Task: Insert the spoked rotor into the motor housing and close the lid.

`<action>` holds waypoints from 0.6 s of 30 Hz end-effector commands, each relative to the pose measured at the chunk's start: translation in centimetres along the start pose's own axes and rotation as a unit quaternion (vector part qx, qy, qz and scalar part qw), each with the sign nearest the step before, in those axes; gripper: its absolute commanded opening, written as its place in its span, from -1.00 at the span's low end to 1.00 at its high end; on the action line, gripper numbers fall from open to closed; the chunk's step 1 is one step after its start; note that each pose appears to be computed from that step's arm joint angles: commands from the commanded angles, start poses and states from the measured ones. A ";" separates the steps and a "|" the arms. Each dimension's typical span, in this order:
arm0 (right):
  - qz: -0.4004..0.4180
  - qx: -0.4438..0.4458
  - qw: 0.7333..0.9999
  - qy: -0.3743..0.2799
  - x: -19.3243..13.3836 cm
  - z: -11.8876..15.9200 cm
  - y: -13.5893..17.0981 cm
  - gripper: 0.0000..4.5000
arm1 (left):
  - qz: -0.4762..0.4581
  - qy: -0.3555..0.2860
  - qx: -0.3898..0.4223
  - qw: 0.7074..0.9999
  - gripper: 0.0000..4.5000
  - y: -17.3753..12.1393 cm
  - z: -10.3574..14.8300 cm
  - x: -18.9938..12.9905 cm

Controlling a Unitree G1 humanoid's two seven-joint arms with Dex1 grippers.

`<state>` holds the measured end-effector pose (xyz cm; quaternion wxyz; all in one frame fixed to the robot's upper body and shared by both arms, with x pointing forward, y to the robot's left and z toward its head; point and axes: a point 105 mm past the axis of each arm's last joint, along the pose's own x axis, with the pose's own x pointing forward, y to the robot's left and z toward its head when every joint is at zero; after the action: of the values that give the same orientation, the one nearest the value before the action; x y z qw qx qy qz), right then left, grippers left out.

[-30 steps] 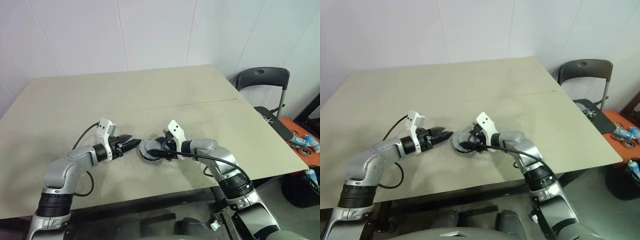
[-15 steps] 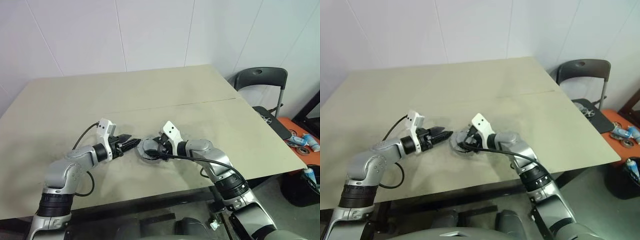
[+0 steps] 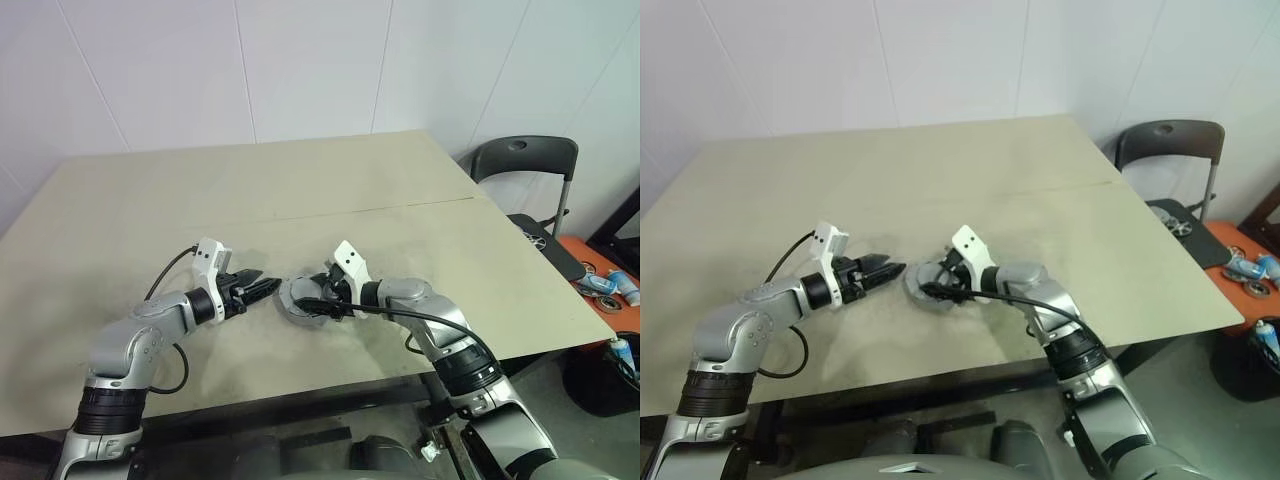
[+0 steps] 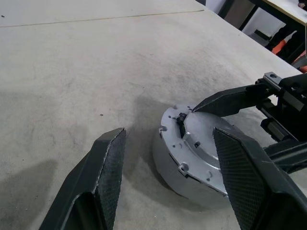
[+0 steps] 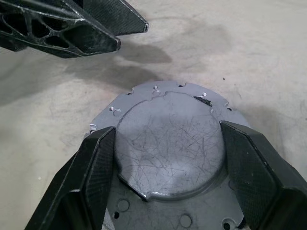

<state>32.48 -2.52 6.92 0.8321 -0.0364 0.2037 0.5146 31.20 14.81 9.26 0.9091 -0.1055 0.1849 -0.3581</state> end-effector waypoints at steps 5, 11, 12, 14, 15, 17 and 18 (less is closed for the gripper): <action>0.026 -0.029 0.999 0.009 -0.2 0.0 1.2 0.34 | -0.002 -0.019 0.020 1.000 0.36 -0.2 1.3 -0.2; 0.006 -0.044 0.999 0.019 0.2 -0.7 0.8 0.34 | -0.002 -0.019 0.020 1.000 0.36 -0.2 1.3 -0.2; 0.005 -0.044 0.999 0.019 0.2 -0.7 0.7 0.34 | -0.002 -0.019 0.020 1.000 0.36 -0.2 1.3 -0.2; -0.002 -0.043 0.999 0.023 0.2 -1.1 0.4 0.34 | -0.002 -0.019 0.020 1.000 0.36 -0.3 1.3 -0.2; -0.005 -0.042 0.999 0.025 0.2 -1.2 0.3 0.34 | -0.002 -0.019 0.020 1.000 0.36 -0.3 1.3 -0.2; -0.007 -0.041 0.999 0.027 0.2 -1.4 0.1 0.34 | -0.003 -0.019 0.020 1.000 0.36 -0.3 1.3 -0.2; -0.008 -0.041 0.999 0.028 0.2 -1.6 0.0 0.34 | -0.003 -0.019 0.020 1.000 0.36 -0.4 1.3 -0.2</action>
<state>32.08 -2.44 6.44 0.8281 -0.0843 0.1869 0.5217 31.20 14.81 9.26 0.9091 -0.1055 0.1846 -0.3583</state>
